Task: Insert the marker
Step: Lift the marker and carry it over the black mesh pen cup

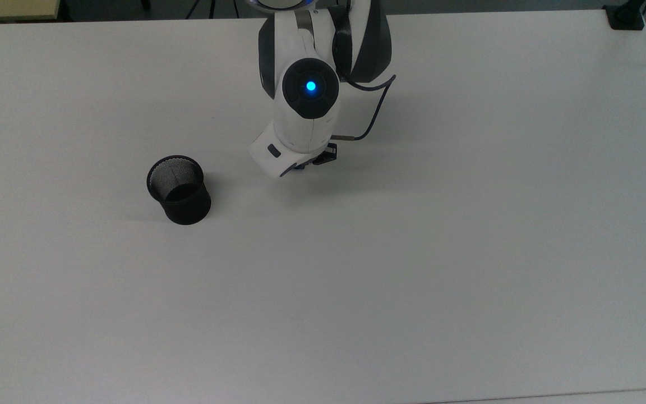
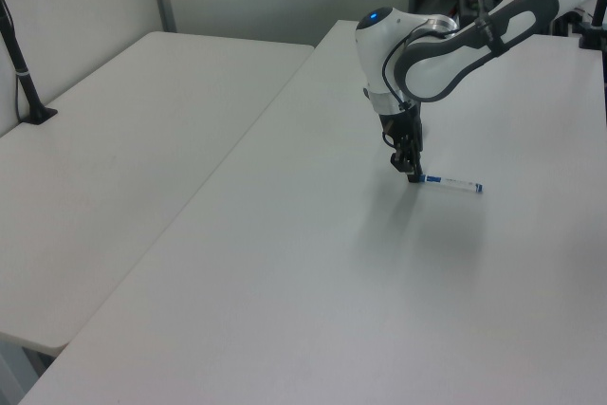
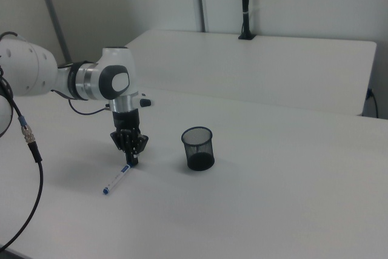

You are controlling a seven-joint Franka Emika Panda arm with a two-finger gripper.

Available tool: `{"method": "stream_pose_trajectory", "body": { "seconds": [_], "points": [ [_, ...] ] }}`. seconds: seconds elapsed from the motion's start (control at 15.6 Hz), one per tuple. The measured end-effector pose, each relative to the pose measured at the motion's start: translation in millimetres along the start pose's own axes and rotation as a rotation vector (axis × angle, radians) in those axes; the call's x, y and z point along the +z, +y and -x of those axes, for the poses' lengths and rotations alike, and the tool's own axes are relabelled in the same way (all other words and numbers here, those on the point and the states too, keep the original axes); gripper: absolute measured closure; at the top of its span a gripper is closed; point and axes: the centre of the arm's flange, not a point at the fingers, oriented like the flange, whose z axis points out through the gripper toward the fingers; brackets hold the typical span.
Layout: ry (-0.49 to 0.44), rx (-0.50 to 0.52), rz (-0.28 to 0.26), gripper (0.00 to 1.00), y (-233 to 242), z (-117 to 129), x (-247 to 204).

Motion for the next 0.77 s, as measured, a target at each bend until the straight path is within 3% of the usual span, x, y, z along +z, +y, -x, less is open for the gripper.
{"method": "stream_pose_trajectory", "body": {
  "seconds": [0.38, 0.77],
  "points": [
    [0.022, 0.018, -0.005, 0.81, 13, -3, -14],
    [0.139, 0.091, -0.069, 0.81, 117, -5, -126]
  ]
}}
